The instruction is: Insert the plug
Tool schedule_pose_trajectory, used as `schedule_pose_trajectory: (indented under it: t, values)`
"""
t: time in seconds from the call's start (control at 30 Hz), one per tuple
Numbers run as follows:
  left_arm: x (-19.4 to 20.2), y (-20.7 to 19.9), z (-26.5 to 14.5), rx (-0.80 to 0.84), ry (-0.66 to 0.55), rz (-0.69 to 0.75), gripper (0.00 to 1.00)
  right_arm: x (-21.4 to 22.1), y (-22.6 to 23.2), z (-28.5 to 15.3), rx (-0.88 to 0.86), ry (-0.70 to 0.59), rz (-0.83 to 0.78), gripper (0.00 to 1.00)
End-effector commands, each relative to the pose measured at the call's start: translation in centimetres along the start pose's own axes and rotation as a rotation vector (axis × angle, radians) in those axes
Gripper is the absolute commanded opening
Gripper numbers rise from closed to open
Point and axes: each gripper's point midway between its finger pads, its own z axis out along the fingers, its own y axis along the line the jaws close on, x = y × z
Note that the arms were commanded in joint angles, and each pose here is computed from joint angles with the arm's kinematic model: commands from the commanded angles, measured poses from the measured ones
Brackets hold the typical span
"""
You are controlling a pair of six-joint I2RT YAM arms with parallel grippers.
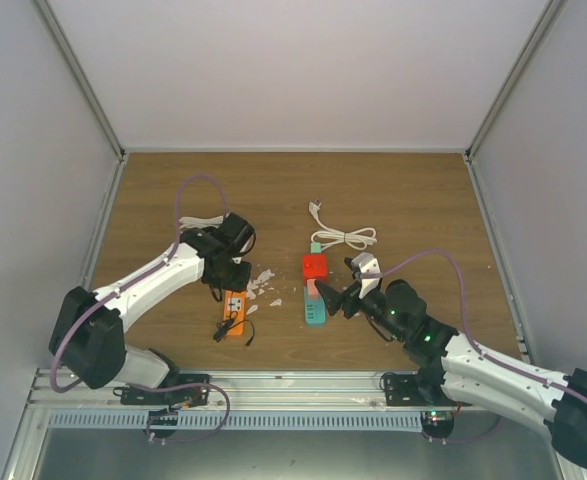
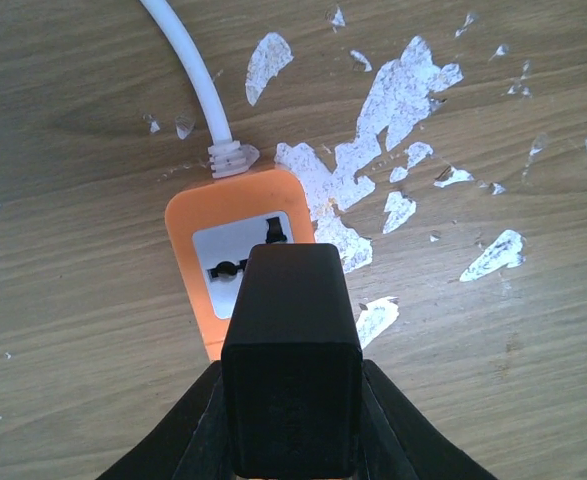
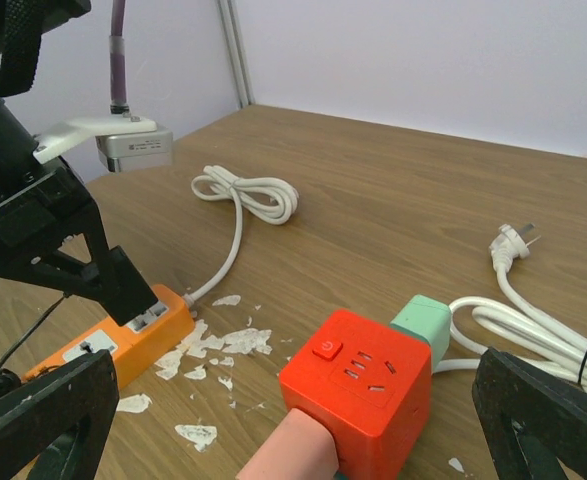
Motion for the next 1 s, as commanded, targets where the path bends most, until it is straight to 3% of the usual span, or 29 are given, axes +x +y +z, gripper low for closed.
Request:
schedule_pose_trajectory:
  t: [0.0, 0.43, 0.67, 0.97]
  values:
    - [-0.5, 0.1, 1.2, -0.009, -0.009, 0.014, 0.0, 0.1, -0.4, -0.1, 0.014, -0.02, 0.021, 1.0]
    - [0.0, 0.6, 2.9, -0.051, 0.046, 0.003, 0.0, 0.1, -0.4, -0.3, 0.008, -0.025, 0.024, 1.0]
    - [2.4, 0.2, 5.7, -0.027, 0.184, -0.016, 0.0, -0.1, -0.3, -0.5, 0.005, -0.034, 0.029, 1.0]
    - [4.3, 1.2, 8.3, -0.081, 0.248, -0.069, 0.0, 0.2, -0.4, -0.5, 0.008, -0.03, 0.032, 1.0]
